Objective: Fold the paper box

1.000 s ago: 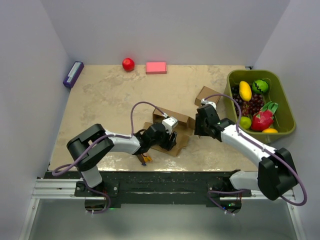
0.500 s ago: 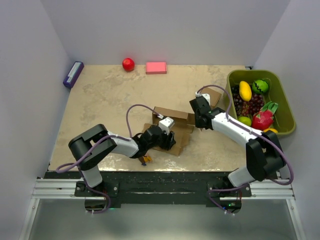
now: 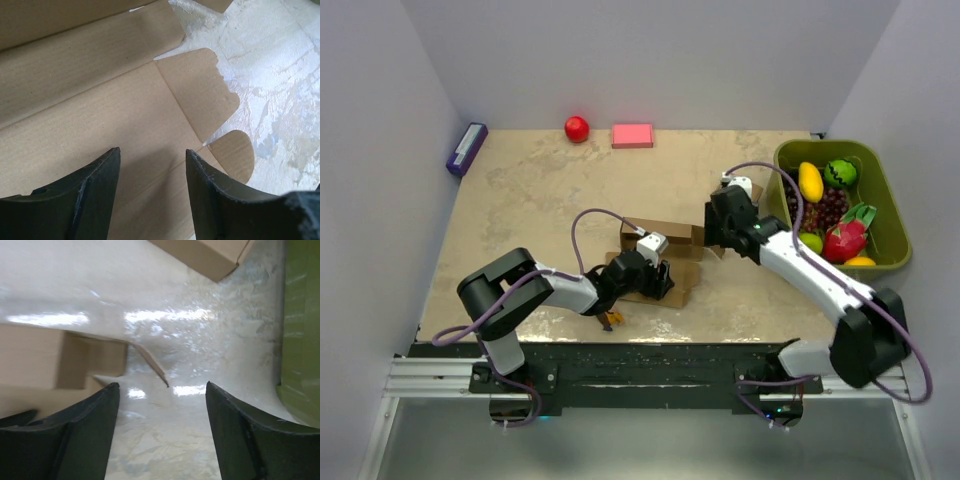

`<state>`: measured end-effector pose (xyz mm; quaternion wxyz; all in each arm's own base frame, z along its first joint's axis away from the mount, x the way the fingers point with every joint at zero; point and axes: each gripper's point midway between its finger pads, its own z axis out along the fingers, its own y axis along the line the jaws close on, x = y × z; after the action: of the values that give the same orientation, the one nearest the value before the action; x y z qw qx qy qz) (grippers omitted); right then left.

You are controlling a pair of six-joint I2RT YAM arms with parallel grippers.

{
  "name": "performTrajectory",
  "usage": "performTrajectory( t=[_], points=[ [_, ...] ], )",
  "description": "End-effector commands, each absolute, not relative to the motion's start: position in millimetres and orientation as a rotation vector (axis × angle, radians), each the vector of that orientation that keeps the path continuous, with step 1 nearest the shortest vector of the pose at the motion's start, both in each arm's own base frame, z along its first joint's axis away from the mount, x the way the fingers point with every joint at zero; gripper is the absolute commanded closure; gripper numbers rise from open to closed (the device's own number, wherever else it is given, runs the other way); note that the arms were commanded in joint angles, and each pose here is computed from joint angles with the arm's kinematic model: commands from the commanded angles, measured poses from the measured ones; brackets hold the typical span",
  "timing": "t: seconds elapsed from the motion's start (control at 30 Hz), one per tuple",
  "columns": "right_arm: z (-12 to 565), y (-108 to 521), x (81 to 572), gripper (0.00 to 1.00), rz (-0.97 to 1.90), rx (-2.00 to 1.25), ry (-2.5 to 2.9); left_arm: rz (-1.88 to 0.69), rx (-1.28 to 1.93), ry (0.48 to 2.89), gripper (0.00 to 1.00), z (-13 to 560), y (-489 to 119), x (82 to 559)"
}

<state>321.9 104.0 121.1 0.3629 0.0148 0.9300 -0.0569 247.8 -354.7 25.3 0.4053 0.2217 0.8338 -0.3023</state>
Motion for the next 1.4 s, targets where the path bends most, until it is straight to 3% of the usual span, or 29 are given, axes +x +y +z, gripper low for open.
performTrajectory(
  t=[0.0, 0.17, 0.27, 0.33, 0.6, 1.03, 1.23, 1.37],
  points=[
    [169.3, 139.2, 297.3, 0.32, 0.267, 0.102, 2.278, -0.705, 0.565, 2.287, 0.4, -8.6, -334.1, 224.8],
    [155.9, 175.1, 268.2, 0.67, 0.457, 0.059, 2.318, -0.716, 0.571, 2.279, 0.4, -5.6, -337.9, 226.0],
    [130.9, 192.1, 259.2, 0.8, 0.487, 0.027, 2.379, -0.715, 0.567, 2.286, 0.39, -8.4, -336.1, 224.5],
    [115.4, 201.8, 252.6, 0.82, 0.524, 0.008, 2.417, -0.713, 0.56, 2.289, 0.39, -9.1, -334.9, 224.1],
    [72.9, 217.1, 255.1, 0.89, 0.513, 0.015, 2.491, -0.709, 0.547, 2.287, 0.39, -8.2, -331.9, 223.6],
    [13.8, 170.9, 254.8, 0.87, 0.122, 0.188, 2.604, -0.709, 0.532, 2.286, 0.39, -9.6, -327.7, 221.5],
    [-1.8, 175.0, 250.1, 0.87, 0.145, 0.197, 2.637, -0.714, 0.531, 2.284, 0.39, -9.5, -327.8, 221.2],
    [23.1, 179.7, 254.8, 0.79, 0.188, 0.166, 2.603, -0.708, 0.533, 2.288, 0.39, -10.8, -326.5, 220.6]
  ],
)
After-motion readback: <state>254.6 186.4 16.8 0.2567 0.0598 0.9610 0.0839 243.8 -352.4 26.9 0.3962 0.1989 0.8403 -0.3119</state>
